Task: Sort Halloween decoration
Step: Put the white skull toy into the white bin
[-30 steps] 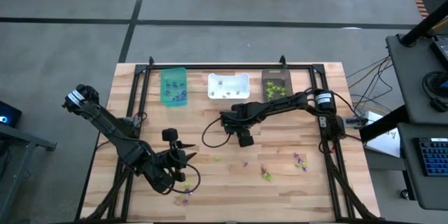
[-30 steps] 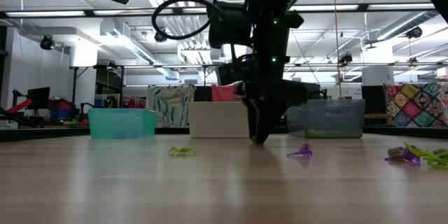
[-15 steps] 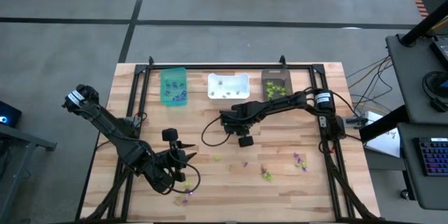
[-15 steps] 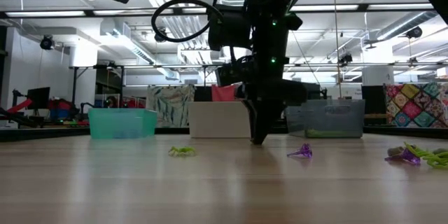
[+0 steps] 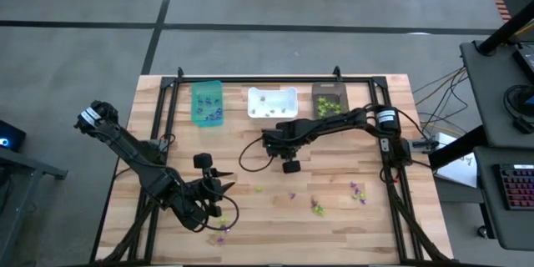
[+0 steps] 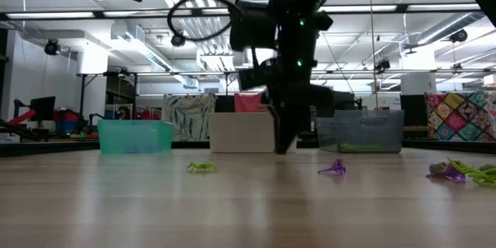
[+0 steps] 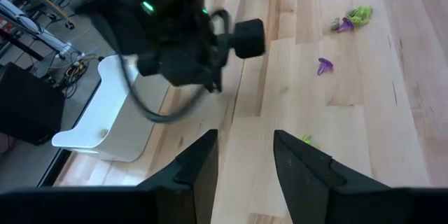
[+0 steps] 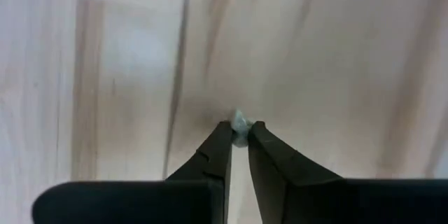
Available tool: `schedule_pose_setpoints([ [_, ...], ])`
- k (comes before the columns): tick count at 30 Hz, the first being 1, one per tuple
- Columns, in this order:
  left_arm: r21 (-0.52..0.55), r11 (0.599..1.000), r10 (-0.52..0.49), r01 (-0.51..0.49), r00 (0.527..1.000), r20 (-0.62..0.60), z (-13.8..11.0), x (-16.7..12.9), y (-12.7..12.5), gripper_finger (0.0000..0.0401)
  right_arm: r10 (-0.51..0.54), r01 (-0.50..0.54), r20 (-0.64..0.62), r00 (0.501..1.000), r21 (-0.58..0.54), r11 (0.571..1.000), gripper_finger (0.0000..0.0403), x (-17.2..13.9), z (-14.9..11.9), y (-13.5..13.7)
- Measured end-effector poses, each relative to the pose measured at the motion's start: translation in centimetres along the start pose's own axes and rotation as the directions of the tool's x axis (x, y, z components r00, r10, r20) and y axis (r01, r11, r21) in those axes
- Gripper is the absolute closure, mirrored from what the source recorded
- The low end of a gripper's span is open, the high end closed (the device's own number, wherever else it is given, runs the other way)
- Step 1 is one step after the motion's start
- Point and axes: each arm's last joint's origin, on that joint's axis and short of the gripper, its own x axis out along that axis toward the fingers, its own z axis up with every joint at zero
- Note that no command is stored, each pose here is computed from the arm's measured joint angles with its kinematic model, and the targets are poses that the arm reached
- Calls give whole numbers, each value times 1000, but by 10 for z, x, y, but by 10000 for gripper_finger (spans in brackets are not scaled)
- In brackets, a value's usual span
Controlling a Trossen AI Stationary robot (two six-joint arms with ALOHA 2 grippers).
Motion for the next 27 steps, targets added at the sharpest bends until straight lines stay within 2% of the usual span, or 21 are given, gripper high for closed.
schedule_pose_setpoints([
  [7, -6, 1000, 20, -19, 1000, 15, 1, 0, 0, 280, -49, 47, 162, 986, 16, 999, 371, -52, 16, -14],
  [13, -3, 1000, 22, -22, 1000, 22, 2, 0, 0, 280, -128, 109, 308, 943, 80, 991, 370, -86, 28, -53],
  [21, 0, 999, 41, -41, 999, 32, 2, 0, 1, 280, -296, 180, 447, 844, 284, 942, 370, -90, 18, -124],
  [24, 0, 999, 41, -41, 999, 32, 2, 0, 1, 280, -336, 155, 439, 833, 398, 904, 369, -88, 7, -144],
  [27, 0, 999, 41, -41, 999, 32, 2, 0, 1, 280, -342, 122, 431, 835, 461, 879, 369, -86, -1, -156],
])
